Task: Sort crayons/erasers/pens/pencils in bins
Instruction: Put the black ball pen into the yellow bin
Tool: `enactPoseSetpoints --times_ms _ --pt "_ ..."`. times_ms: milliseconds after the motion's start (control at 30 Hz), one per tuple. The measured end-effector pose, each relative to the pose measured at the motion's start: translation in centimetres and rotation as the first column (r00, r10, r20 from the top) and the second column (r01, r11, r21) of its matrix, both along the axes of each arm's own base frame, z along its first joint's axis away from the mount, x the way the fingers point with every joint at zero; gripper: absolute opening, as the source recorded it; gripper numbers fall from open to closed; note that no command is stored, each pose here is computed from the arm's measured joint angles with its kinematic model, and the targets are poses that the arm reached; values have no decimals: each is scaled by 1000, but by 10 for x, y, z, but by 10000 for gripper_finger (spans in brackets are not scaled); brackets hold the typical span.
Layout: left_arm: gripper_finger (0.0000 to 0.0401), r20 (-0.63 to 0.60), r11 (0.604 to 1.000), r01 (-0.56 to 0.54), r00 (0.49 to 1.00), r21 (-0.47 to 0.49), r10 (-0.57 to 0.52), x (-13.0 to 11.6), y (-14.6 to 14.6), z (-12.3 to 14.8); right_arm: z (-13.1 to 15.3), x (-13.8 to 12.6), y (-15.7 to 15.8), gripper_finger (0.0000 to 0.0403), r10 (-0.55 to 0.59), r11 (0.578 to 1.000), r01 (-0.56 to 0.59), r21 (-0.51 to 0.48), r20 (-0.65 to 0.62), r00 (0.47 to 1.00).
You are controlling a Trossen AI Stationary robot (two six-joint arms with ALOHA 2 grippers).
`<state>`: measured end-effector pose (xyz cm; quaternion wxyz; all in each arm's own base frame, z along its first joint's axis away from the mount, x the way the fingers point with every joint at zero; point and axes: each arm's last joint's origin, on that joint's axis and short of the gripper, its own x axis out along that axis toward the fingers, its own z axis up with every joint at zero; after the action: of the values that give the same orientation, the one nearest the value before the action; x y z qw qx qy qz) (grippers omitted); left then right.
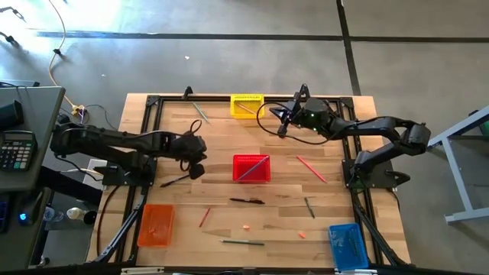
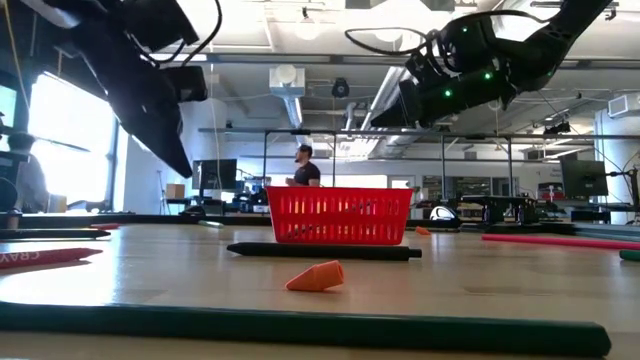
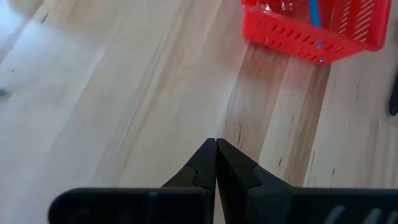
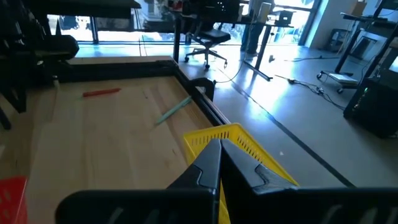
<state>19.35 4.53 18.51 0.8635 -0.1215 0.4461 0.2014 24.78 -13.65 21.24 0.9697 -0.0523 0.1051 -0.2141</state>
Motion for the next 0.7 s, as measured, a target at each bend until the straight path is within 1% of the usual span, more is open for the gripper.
enactPoseSetpoints --times_ms 200,400,700 --pt "0 -46 999 12 999 -32 -14 -1 -1 9 -2 0 0 0 0 1000 0 7 -16 1000" --pt "0 -77 999 6 997 -54 -10 -3 -2 9 2 -5 3 0 16 1000 -15 8 -47 999" --pt "1 -117 989 19 992 -150 -36 -7 -7 6 3 -11 7 0 25 1000 -23 22 -100 995"
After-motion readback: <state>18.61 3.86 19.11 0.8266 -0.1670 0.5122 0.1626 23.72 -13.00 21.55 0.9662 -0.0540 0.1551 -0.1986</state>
